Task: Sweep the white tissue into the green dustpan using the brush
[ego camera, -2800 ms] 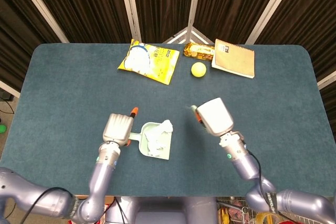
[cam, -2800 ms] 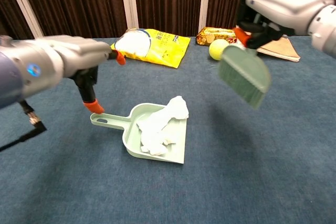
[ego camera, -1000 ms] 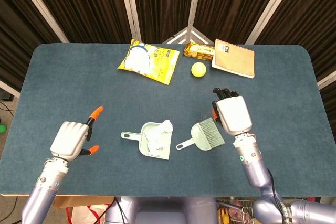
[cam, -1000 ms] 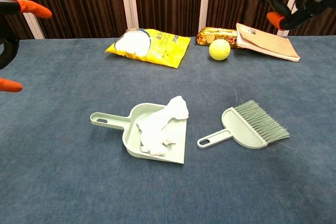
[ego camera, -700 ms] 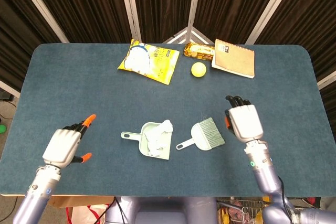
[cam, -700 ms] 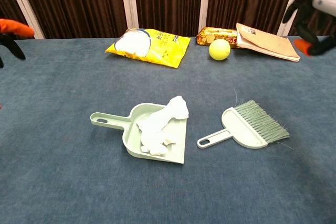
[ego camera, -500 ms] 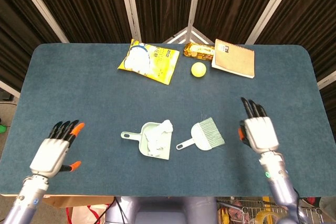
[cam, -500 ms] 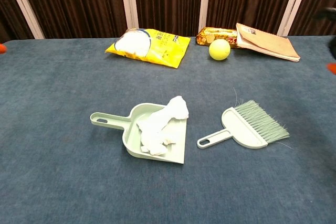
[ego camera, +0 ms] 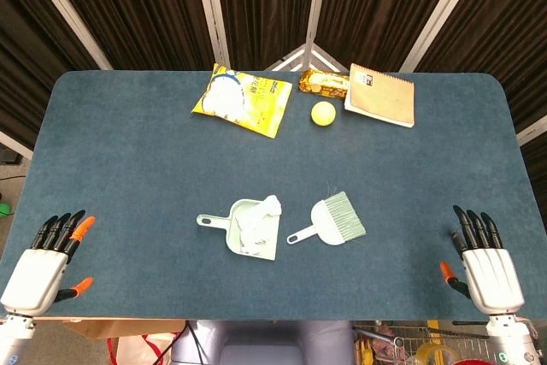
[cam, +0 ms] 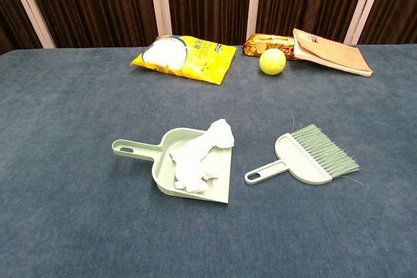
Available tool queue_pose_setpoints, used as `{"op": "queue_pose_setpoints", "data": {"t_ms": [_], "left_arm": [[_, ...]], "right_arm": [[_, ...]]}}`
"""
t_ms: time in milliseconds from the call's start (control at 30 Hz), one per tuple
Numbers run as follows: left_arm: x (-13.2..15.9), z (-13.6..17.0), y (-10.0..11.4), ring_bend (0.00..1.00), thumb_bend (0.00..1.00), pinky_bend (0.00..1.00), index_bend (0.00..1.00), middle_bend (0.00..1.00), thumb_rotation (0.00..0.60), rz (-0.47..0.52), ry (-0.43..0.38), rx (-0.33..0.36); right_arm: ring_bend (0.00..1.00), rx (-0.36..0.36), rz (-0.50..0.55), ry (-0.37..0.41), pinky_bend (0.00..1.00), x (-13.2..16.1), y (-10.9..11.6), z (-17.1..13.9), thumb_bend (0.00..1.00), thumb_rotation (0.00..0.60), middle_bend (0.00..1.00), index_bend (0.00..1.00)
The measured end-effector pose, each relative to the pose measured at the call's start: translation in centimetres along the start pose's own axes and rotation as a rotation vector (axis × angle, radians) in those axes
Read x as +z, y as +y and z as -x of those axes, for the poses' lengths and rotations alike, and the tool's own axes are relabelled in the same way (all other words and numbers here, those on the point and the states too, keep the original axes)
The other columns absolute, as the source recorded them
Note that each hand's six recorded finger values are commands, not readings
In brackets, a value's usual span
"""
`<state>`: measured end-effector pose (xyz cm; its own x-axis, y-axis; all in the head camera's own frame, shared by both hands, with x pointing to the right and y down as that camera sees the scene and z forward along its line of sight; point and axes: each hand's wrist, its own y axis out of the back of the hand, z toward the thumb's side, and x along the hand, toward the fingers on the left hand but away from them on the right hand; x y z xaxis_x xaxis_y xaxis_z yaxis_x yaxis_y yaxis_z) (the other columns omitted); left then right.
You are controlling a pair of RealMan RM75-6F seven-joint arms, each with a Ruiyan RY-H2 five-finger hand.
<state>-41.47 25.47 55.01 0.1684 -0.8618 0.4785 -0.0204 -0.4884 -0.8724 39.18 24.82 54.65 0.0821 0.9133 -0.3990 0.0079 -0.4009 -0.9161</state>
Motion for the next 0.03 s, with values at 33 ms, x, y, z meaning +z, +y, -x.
{"op": "queue_pose_setpoints", "data": {"t_ms": [33], "left_arm": [[-0.21,0.05,-0.04,0.0,0.0,0.0,0.0,0.0,0.6,-0.002,0.002,0.003]], "right_arm": [[0.0,-0.005,0.0,-0.01,0.0,-0.28,0.07,-0.25,0.33,0.6,0.0,0.0]]}}
